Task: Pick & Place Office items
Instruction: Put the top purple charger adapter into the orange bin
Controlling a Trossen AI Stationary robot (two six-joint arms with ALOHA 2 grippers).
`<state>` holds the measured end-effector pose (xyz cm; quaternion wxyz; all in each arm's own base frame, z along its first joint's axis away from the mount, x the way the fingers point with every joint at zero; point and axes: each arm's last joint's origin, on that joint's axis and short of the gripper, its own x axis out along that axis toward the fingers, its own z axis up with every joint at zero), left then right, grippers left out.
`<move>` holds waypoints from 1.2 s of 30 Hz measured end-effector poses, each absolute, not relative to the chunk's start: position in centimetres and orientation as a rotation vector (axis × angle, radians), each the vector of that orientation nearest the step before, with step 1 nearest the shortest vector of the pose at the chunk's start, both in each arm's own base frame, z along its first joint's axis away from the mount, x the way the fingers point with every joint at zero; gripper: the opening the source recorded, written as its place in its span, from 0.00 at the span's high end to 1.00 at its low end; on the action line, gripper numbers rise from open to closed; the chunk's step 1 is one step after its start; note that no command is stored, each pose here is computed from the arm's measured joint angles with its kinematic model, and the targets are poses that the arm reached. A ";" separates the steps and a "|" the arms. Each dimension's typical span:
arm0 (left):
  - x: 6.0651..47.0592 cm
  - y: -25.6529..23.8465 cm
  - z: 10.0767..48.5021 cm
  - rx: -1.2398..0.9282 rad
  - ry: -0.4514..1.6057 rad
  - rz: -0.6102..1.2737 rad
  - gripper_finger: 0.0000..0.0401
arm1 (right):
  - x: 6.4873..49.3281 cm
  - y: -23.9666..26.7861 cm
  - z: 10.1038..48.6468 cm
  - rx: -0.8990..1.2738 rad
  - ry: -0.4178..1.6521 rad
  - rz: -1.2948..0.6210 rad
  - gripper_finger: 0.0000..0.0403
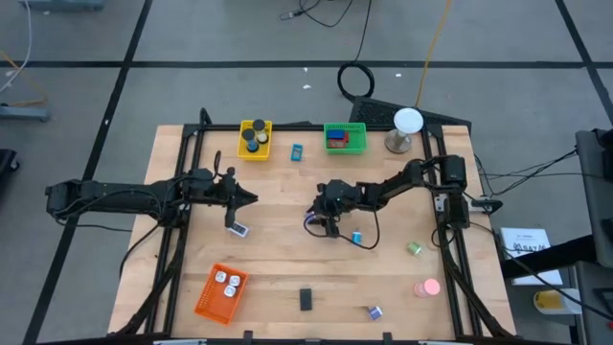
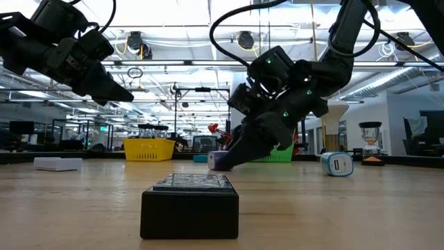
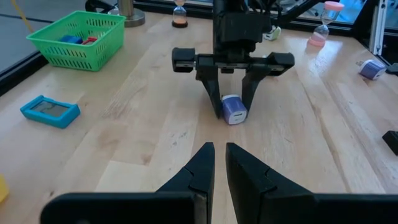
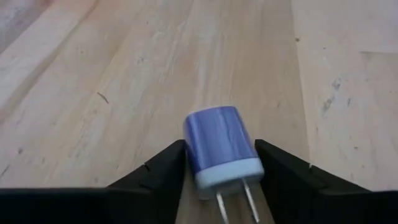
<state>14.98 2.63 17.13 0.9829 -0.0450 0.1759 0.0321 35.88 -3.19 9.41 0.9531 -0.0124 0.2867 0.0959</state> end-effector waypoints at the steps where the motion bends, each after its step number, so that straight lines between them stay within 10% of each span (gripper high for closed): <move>1: 15.0 2.6 17.1 -0.090 0.354 0.065 0.90 | 35.9 -3.2 9.4 -0.026 0.581 0.194 0.60; 19: 15.2 2.7 17.7 -0.070 0.295 0.074 0.90 | 37.8 -4.0 20.4 0.175 1.222 -0.173 0.68; 36: 15.2 2.7 17.7 -0.075 0.287 0.076 0.90 | 42.2 -4.6 16.4 0.164 1.675 -0.206 0.67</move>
